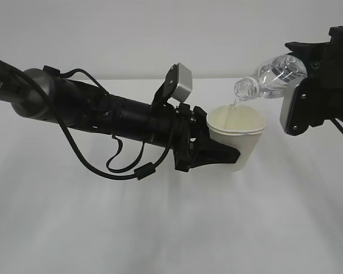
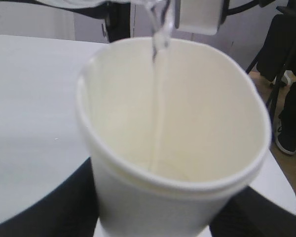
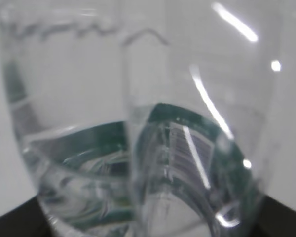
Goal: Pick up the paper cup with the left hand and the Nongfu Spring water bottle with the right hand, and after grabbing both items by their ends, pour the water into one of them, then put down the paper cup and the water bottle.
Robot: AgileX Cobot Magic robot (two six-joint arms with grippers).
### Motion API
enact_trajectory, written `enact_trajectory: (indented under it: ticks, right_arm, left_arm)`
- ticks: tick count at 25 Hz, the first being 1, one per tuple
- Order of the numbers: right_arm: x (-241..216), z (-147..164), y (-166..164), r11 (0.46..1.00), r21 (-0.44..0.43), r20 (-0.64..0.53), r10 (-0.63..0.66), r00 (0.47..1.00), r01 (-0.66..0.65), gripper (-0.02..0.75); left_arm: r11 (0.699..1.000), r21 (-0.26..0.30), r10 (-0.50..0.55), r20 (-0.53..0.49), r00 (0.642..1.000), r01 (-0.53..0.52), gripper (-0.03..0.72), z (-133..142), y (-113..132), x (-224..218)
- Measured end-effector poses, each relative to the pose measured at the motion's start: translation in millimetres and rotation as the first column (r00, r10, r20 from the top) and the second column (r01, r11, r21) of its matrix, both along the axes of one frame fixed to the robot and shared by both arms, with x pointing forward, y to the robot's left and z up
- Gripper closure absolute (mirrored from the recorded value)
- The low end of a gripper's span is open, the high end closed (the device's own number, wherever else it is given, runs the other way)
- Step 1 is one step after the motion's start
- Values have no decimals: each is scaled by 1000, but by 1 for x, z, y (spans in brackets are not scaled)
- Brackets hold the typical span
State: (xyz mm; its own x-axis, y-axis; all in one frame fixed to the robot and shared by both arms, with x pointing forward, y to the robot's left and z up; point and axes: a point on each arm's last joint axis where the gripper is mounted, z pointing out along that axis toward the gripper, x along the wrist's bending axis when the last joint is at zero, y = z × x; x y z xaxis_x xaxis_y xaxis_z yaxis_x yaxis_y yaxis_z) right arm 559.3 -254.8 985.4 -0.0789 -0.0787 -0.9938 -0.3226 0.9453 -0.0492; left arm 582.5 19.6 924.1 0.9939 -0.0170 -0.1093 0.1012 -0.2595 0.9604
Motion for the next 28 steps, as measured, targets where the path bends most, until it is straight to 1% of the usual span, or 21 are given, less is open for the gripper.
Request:
enact_trajectory:
  ticks: [28]
  right_arm:
    - [0, 1, 0, 1000, -2, 15, 4, 1000, -4, 265]
  left_arm:
    - [1000, 8, -8, 4, 1000, 8, 253, -1, 0, -1]
